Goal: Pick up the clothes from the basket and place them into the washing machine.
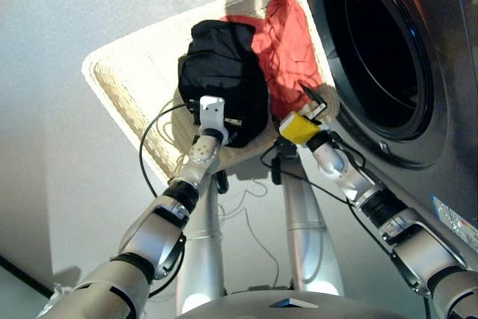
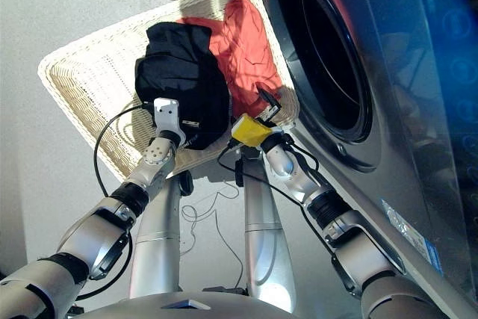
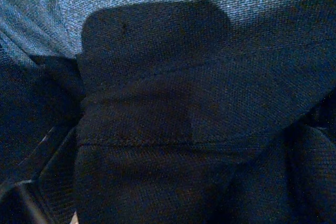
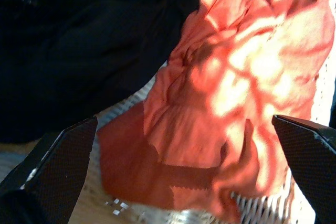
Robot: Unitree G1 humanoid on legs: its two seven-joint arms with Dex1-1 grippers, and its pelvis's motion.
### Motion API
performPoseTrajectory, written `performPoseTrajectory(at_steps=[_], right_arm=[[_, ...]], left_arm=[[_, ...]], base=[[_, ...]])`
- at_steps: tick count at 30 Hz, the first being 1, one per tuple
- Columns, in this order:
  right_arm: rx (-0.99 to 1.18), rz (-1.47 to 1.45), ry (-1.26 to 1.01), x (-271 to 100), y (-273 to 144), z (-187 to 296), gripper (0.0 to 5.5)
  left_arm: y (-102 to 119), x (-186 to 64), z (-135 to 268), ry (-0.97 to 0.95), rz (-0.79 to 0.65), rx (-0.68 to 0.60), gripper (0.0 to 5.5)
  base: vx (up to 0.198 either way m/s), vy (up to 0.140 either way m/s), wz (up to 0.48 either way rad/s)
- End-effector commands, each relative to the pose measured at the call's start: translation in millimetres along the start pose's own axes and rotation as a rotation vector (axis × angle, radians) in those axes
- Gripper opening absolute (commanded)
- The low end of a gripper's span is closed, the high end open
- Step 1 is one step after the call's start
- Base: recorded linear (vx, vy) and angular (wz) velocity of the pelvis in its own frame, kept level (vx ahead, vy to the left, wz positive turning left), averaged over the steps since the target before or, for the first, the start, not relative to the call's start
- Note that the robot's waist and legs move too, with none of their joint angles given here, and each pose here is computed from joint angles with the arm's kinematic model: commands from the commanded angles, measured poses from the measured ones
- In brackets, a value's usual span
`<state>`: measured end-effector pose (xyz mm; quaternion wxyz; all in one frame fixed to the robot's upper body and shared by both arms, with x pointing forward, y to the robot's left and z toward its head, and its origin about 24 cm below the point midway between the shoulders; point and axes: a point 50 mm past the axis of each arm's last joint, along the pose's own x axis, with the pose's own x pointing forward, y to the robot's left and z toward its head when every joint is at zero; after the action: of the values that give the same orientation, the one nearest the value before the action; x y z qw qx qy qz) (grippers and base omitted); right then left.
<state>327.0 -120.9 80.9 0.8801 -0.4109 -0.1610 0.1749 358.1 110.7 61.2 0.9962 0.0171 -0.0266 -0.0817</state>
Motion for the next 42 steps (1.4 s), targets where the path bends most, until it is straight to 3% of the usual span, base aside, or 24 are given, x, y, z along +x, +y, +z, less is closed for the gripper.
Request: performPoseTrajectory(at_steps=[1, 14, 26, 36, 42], right_arm=[[0.008, 0.025, -0.066, -8, 14, 12, 5.5], [-0.02, 0.115, 0.023, -11, 31, -8, 5.5], [-0.148, 0.244, 0.102, -28, 55, -30, 5.5], [-0.258, 0.139, -0.015, -19, 50, -12, 5.5], [-0.487, 0.04, -0.16, -5, 41, 6, 5.5]], left_arm=[[-11, -1, -16, 0.098, -0.047, -0.017, 0.0], [-17, -6, -13, 0.051, -0.076, -0.109, 0.0], [-34, -34, 0, -0.075, -0.219, -0.386, 0.0], [-45, -49, 34, -0.211, -0.314, -0.634, 0.0], [-55, -55, 43, -0.211, -0.362, -0.739, 0.0]], base=[[0.0, 0.0, 0.0], [0.0, 0.0, 0.0], [-0.007, -0.006, 0.033], [0.0, 0.0, 0.0], [0.0, 0.0, 0.0]])
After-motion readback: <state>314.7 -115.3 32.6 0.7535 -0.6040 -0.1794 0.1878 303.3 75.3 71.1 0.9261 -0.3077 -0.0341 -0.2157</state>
